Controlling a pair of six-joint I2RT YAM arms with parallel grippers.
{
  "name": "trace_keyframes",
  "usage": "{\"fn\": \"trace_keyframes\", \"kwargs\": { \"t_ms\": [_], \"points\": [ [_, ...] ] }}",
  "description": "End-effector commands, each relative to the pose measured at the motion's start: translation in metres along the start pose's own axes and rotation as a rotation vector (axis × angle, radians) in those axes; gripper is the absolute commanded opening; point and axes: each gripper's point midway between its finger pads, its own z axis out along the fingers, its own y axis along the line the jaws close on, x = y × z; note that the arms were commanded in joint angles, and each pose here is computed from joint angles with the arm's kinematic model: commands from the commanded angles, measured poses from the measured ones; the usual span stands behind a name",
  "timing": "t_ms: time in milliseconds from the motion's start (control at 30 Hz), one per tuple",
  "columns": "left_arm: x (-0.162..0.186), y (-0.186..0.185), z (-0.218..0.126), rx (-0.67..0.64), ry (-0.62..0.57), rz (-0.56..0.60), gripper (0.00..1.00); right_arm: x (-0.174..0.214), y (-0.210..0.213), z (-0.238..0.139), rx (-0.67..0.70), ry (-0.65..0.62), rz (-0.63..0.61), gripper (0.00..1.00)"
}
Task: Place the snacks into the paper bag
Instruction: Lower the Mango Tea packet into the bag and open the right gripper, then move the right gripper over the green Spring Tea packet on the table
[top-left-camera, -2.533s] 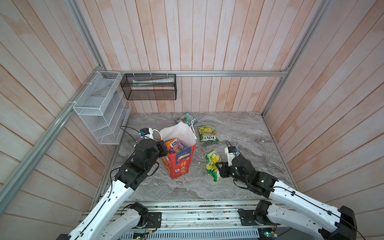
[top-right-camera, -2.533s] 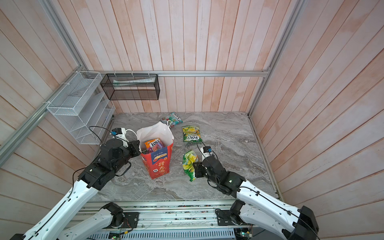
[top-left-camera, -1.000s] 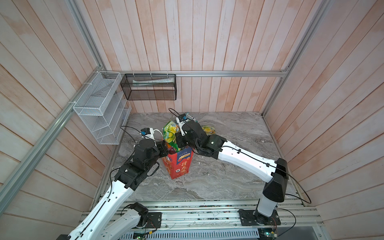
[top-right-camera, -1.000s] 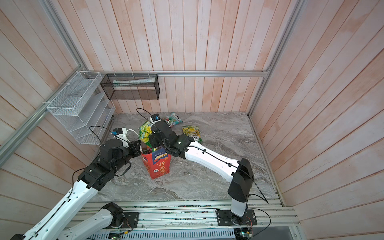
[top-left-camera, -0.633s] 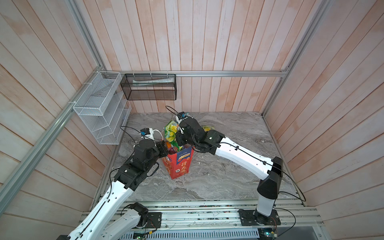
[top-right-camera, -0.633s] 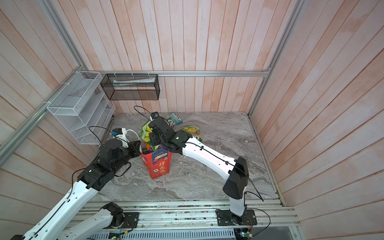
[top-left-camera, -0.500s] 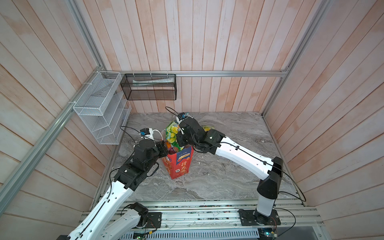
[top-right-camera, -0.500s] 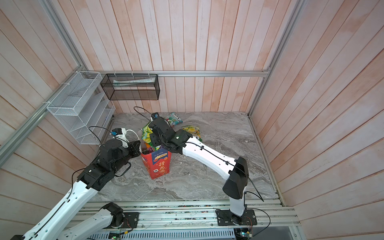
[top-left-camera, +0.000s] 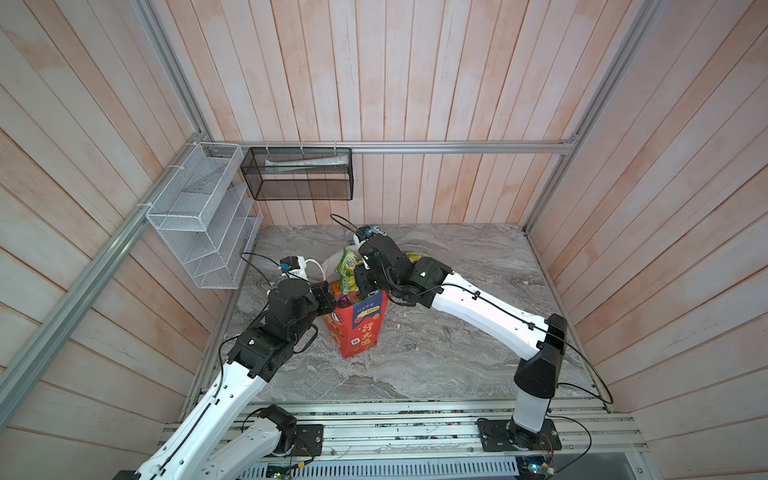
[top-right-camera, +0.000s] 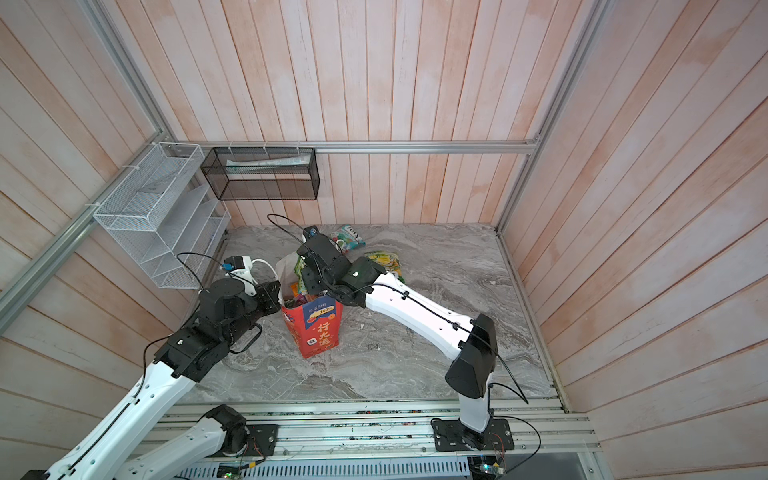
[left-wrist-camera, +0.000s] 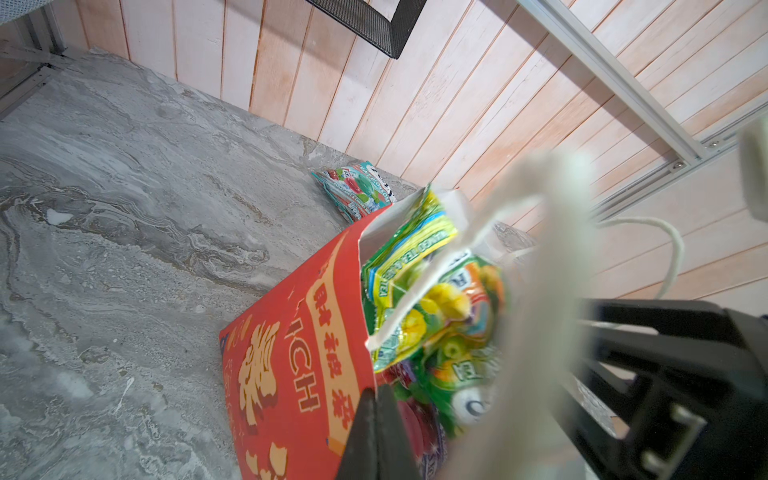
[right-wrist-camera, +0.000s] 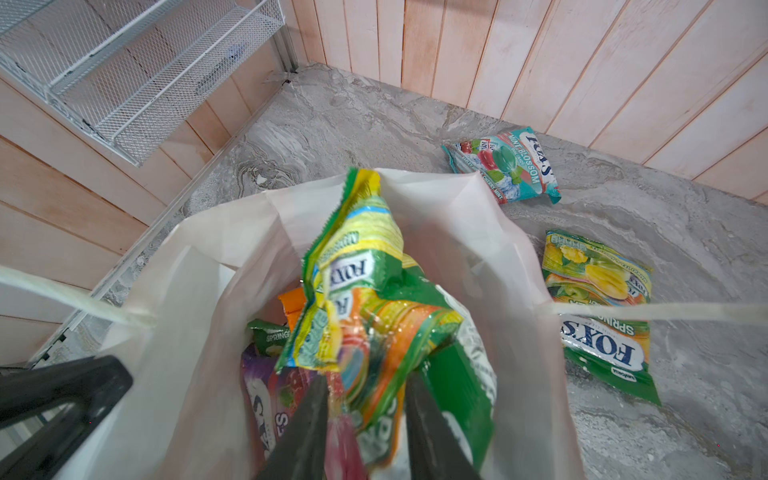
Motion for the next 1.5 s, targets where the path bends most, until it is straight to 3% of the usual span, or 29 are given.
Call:
{"fn": "trace_keyframes", "kwargs": {
  "t_ms": [0,200,433,600,733,867,1100,1233,1467],
  "points": [
    [-0.009,-0.005,-0.004,0.025,-0.042,0.006,0.0,-0.016,0.0,-0.014,-0.007,-0.041,0.011,0.35],
    [-0.009,-0.003,-0.004,0.018,-0.043,0.006,0.0,-0.022,0.011,-0.031,-0.07,-0.067,0.003,0.41],
    [-0.01,0.005,-0.005,-0.026,-0.053,-0.005,0.0,-0.041,0.013,-0.086,-0.129,-0.184,0.022,0.61],
    [-0.01,0.008,-0.005,-0.042,-0.058,-0.01,0.0,-0.055,-0.021,-0.135,-0.065,-0.335,0.064,0.81],
    [-0.011,0.015,-0.005,-0.081,-0.068,-0.016,0.0,-0.064,-0.058,-0.169,-0.028,-0.439,0.13,0.87],
    [-0.014,0.027,-0.009,-0.14,-0.092,-0.033,0.0,-0.064,-0.107,-0.179,0.037,-0.493,0.215,0.91],
    [-0.014,0.033,-0.01,-0.177,-0.099,-0.039,0.0,-0.046,-0.187,-0.135,0.1,-0.44,0.38,0.91],
    [-0.017,0.041,-0.014,-0.221,-0.114,-0.045,0.0,-0.024,-0.221,-0.09,0.087,-0.351,0.464,0.91],
    [-0.018,0.037,-0.017,-0.184,-0.131,-0.064,0.0,0.023,-0.261,-0.007,0.072,-0.176,0.566,0.9]
  ]
}}
